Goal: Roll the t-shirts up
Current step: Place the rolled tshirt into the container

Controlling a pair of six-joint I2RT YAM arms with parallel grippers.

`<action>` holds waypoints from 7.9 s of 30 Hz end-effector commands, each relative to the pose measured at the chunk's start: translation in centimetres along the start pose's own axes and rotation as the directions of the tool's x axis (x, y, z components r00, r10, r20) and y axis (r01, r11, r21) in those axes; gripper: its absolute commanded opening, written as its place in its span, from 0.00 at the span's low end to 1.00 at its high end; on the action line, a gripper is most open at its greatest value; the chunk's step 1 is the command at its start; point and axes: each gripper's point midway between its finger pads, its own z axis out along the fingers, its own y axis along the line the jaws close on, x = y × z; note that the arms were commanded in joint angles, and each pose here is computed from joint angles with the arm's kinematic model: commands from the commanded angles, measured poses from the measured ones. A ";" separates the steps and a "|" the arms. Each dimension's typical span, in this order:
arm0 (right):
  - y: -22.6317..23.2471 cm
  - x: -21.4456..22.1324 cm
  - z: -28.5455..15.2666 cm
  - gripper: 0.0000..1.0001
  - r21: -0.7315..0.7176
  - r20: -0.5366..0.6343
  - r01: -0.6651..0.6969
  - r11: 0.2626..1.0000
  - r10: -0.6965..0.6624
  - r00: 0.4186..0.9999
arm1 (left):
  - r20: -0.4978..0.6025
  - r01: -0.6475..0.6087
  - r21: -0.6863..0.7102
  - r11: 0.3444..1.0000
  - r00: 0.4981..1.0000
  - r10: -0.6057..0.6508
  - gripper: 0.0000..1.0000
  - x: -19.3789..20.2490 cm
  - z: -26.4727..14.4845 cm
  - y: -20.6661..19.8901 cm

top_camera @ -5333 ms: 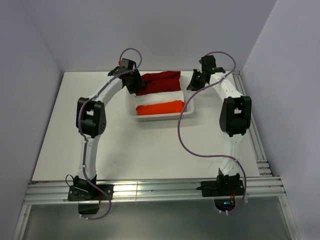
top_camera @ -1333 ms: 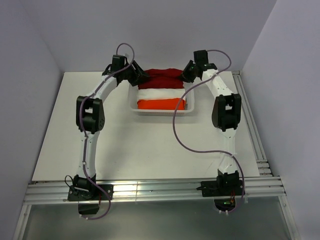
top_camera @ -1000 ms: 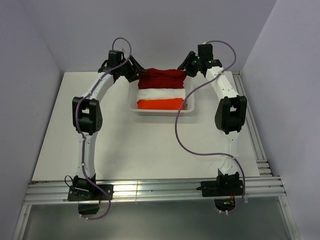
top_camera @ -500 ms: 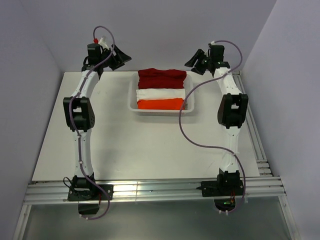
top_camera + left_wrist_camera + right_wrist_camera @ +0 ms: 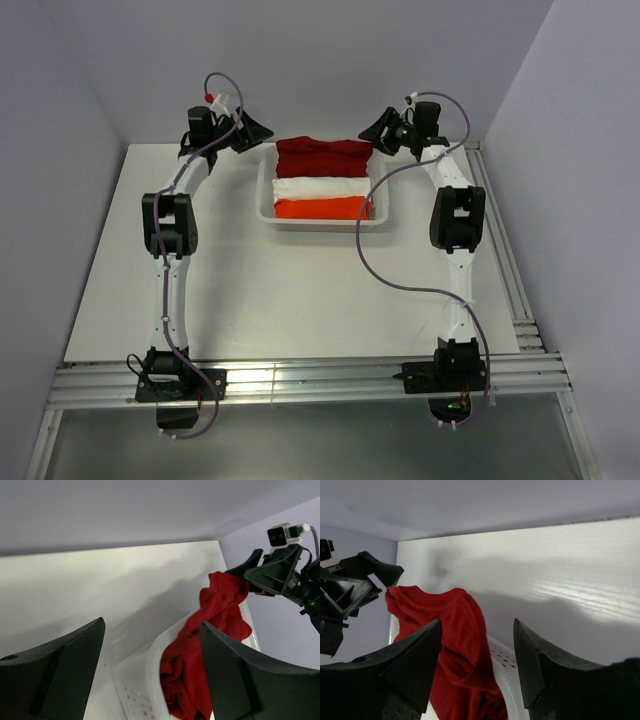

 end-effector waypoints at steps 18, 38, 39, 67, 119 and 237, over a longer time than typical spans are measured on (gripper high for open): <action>4.8 -0.6 0.2 0.66 -0.165 -0.011 0.065 0.984 -0.068 0.998 | 0.059 -0.127 0.189 0.974 0.991 0.118 0.88 -1.3 1.2 -5.1; 2.4 1.3 -0.2 0.57 -0.026 -0.064 0.084 0.996 -0.085 0.994 | -0.001 -0.143 0.250 0.958 0.989 0.148 0.79 1.2 2.1 -7.3; 2.7 1.4 -0.2 0.54 -0.036 -0.070 0.085 0.996 -0.087 0.994 | -0.003 -0.143 0.252 0.957 0.989 0.149 0.78 1.3 2.1 -7.3; 9.4 3.9 -6.7 0.10 -0.240 -0.124 0.075 0.968 -0.107 0.986 | -0.144 -0.126 0.327 0.937 0.973 0.181 0.61 7.4 -4.4 -14.4; 5.6 5.8 -3.8 0.58 -0.068 -0.189 0.182 0.981 -0.192 0.963 | -0.155 -0.200 0.211 0.957 0.960 0.235 0.84 4.1 -1.4 -9.1; 10.3 9.0 -13.9 0.25 -0.065 0.415 0.719 0.692 -0.636 0.650 | 0.084 -0.802 0.201 0.563 0.586 0.806 0.22 10.6 -7.3 -13.7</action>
